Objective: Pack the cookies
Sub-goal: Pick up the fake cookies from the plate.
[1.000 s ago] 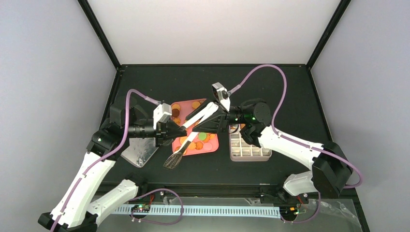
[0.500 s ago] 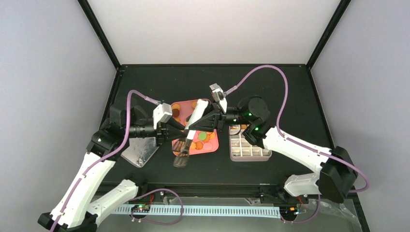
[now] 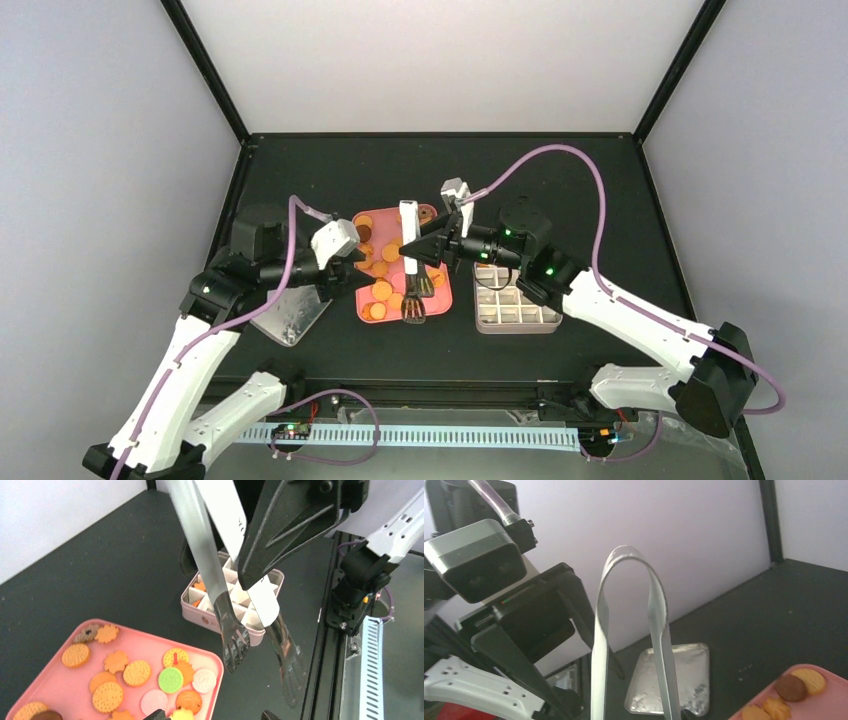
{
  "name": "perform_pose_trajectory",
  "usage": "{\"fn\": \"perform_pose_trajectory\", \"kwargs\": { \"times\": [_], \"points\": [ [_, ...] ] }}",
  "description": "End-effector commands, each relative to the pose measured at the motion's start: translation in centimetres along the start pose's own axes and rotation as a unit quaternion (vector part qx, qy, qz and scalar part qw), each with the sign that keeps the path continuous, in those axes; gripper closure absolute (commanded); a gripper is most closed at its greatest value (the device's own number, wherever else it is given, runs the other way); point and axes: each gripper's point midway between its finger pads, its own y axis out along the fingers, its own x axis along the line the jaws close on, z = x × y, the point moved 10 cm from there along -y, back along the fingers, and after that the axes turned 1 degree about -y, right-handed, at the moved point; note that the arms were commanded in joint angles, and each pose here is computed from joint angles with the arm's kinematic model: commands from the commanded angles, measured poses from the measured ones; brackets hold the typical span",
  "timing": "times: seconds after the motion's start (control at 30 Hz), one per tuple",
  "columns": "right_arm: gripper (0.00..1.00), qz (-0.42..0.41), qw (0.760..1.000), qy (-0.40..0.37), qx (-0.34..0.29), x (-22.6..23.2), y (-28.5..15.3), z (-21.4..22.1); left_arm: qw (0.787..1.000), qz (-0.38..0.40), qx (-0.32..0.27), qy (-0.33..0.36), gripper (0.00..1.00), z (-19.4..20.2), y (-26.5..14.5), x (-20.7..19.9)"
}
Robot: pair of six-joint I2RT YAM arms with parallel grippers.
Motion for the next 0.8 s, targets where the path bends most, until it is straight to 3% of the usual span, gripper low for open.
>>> {"fn": "perform_pose_trajectory", "kwargs": {
  "times": [0.0, 0.17, 0.5, 0.77],
  "points": [
    [0.57, 0.048, 0.998, -0.023, 0.015, -1.0, 0.1, 0.8, 0.999, -0.027, 0.035, 0.001, 0.53, 1.6, 0.3, 0.7],
    [0.57, 0.06, 0.998, -0.022, 0.021, -1.5, 0.4, 1.6, 0.994, -0.09, 0.063, -0.011, 0.61, 2.7, 1.2, 2.4],
    [0.56, 0.177, 0.978, -0.089, 0.067, -3.8, 3.3, 4.2, 0.98, -0.164, 0.11, -0.028, 0.59, 4.5, 2.5, 4.8],
    [0.56, 0.262, 0.955, -0.134, 0.034, -6.2, 5.8, 4.6, 0.97, -0.21, 0.118, -0.04, 0.59, 6.1, 1.6, 5.9]
  ]
}}
